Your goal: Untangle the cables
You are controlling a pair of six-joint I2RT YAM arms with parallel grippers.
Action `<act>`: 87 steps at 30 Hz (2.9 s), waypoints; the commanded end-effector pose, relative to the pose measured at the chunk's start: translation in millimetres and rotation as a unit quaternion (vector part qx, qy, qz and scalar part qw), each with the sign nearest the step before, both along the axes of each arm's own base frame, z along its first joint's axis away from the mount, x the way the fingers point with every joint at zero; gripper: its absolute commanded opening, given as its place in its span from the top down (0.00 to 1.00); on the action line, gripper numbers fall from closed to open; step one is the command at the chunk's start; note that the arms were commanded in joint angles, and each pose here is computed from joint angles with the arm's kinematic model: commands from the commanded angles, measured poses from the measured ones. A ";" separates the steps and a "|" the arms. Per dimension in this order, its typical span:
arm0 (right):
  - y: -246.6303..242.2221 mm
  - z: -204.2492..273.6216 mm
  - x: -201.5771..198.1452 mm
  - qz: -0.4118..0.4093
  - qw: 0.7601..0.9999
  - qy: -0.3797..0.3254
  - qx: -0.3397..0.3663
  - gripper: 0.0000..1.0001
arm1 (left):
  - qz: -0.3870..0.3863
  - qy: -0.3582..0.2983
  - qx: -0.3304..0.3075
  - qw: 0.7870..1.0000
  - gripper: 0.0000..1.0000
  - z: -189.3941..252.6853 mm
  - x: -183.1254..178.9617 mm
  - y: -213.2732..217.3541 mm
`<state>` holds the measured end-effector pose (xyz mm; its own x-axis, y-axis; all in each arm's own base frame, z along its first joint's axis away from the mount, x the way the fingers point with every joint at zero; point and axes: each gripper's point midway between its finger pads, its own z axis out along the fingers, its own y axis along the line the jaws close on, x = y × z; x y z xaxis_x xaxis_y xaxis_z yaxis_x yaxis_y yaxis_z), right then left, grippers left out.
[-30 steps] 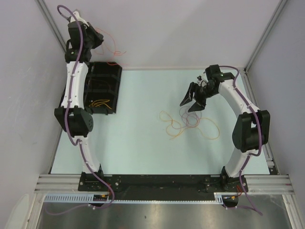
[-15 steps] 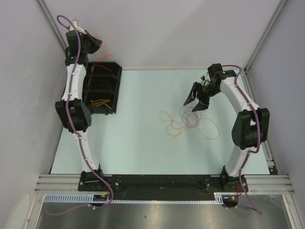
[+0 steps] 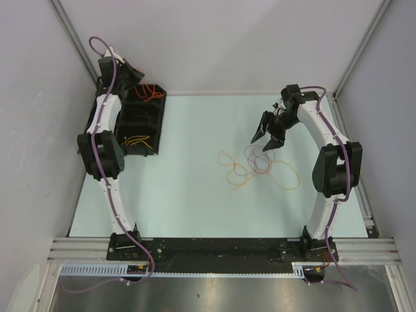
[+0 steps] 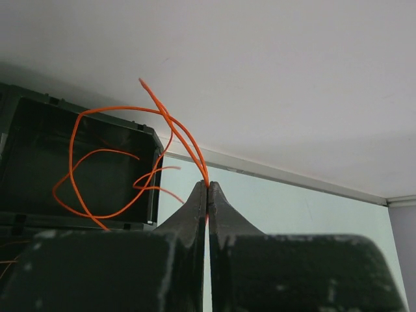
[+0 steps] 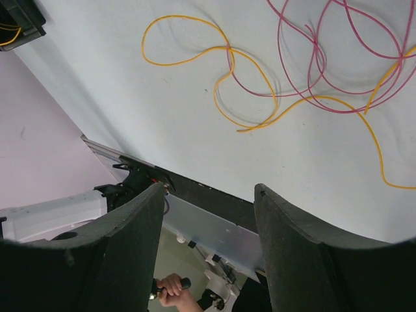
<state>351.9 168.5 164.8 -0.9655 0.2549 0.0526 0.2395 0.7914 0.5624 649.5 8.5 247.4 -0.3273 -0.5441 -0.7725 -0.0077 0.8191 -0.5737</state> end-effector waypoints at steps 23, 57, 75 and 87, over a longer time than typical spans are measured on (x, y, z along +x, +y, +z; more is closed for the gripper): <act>-6.1 4.2 2.8 0.003 1.000 0.005 -0.029 0.38 | 0.036 -0.064 -0.008 0.997 0.85 10.2 40.8 33.3; 4.0 10.6 -5.0 0.003 1.000 -0.018 0.008 0.39 | 0.169 0.192 -0.013 0.967 0.20 -63.1 -57.7 34.8; 5.4 12.1 6.8 -0.016 0.999 -0.038 0.014 0.38 | -0.135 0.197 0.098 0.966 0.20 -65.5 -152.6 -178.1; 26.5 11.2 -9.9 0.009 0.998 -0.041 0.048 0.38 | -0.350 0.246 0.110 0.897 0.21 -108.2 -265.8 -268.0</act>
<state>348.7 184.9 149.5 -0.9649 0.2561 0.0578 0.2387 0.7645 0.5988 419.8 -234.6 132.8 -0.8620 -0.0376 -0.5054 0.2169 0.8740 -0.4349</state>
